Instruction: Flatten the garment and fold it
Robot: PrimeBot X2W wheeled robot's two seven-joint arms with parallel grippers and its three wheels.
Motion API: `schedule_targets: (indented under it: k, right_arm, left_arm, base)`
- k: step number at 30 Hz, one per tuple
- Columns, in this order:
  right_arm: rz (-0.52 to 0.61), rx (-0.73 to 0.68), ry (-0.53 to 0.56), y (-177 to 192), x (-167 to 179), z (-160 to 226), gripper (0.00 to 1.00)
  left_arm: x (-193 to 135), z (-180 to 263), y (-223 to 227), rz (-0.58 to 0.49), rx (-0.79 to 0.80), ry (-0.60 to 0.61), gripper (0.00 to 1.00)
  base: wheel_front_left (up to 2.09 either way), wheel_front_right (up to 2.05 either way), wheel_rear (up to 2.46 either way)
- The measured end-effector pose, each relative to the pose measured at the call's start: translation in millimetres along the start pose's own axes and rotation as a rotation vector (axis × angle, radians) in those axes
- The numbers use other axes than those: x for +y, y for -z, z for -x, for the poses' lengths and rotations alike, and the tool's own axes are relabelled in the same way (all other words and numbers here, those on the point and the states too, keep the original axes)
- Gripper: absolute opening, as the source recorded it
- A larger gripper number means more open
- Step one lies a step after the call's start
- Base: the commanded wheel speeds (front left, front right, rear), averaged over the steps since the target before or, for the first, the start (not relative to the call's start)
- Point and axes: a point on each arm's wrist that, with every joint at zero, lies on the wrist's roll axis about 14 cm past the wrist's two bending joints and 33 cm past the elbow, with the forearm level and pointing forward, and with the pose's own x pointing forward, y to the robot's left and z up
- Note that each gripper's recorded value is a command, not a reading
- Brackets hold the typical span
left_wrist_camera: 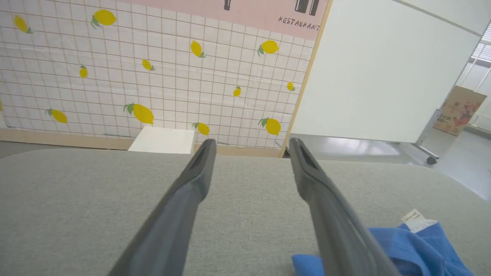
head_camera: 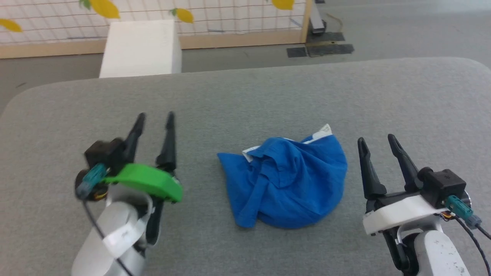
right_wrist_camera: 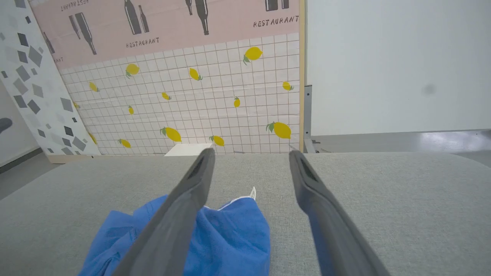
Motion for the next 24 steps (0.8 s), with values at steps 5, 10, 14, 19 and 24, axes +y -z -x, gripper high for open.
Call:
schedule_targets:
  k: [5,10,14,19,24]
  right_arm:
    - [0.021,0.011,-0.08,0.0,25.8,-9.0,1.0]
    - [0.063,0.107,-0.187,16.3,60.6,-15.8,1.0]
    - [0.112,0.27,-0.276,43.2,88.8,-24.6,1.0]
    - [0.269,0.53,-0.349,88.9,106.4,-28.1,1.0]
    - [0.382,0.699,-0.346,118.2,101.0,-29.6,0.41]
  left_arm:
    - [38.4,34.3,-3.0,-0.065,-0.029,-0.122,1.0]
    - [55.8,58.2,-6.1,-0.084,-0.043,-0.195,1.0]
    - [66.0,69.5,-12.6,-0.073,-0.08,-0.259,1.0]
    - [69.6,77.2,-10.7,-0.066,-0.088,-0.289,1.0]
    - [77.0,83.9,-5.3,-0.06,-0.076,-0.31,1.0]
  base:
    - [0.0,0.0,0.0]
    - [0.0,0.0,0.0]
    - [0.0,0.0,0.0]
    - [0.0,0.0,0.0]
    - [0.0,0.0,0.0]
